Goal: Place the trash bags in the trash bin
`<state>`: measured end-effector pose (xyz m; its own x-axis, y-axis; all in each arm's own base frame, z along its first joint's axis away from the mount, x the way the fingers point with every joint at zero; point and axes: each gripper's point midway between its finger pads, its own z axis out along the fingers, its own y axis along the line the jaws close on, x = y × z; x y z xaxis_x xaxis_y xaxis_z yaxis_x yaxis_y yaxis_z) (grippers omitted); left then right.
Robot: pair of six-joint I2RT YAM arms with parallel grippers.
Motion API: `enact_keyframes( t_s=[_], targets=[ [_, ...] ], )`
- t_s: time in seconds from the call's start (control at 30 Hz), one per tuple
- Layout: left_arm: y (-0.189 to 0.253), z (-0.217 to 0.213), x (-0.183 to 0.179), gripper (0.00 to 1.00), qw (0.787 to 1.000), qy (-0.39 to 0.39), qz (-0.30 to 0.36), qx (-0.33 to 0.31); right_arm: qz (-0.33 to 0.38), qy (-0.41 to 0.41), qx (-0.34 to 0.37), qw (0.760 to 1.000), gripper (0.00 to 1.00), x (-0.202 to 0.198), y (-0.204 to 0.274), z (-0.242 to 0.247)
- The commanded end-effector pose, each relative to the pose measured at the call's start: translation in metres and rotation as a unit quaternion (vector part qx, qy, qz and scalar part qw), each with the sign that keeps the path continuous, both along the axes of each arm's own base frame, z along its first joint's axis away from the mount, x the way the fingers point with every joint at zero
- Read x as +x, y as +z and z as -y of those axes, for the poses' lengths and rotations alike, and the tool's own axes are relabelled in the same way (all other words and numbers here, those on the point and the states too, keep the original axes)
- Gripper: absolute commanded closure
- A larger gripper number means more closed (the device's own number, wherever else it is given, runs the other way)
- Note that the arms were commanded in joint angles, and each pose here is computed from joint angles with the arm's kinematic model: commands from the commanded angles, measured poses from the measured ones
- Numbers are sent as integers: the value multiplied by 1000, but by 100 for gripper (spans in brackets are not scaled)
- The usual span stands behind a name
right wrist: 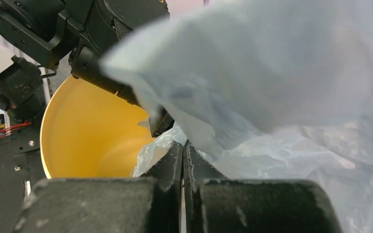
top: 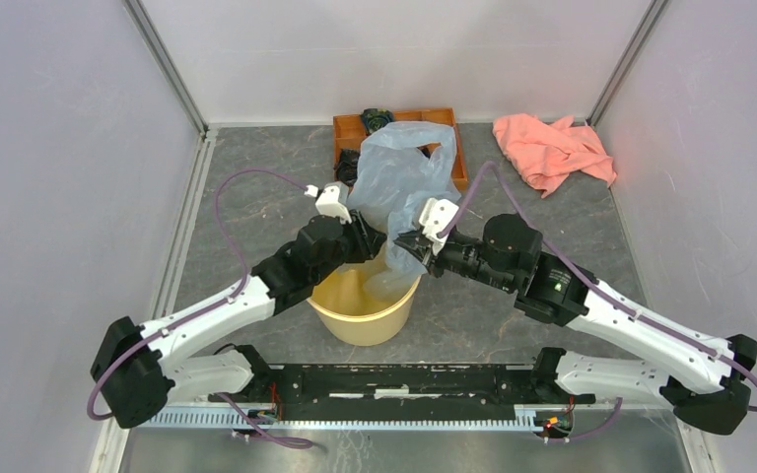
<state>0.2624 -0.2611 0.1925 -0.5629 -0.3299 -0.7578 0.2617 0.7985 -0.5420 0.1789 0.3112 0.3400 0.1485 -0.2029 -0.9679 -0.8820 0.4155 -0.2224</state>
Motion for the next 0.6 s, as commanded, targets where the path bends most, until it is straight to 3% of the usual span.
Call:
enact_keyframes(
  t_s=[0.0, 0.23, 0.57],
  targets=[
    [45, 14, 19, 58, 998, 2, 59, -25, 37, -48, 32, 998, 100, 12, 27, 15],
    [37, 14, 24, 56, 998, 7, 59, -23, 47, -73, 37, 996, 100, 15, 32, 29],
    [65, 31, 44, 54, 996, -7, 91, -7, 57, -80, 26, 995, 100, 23, 25, 23]
  ],
)
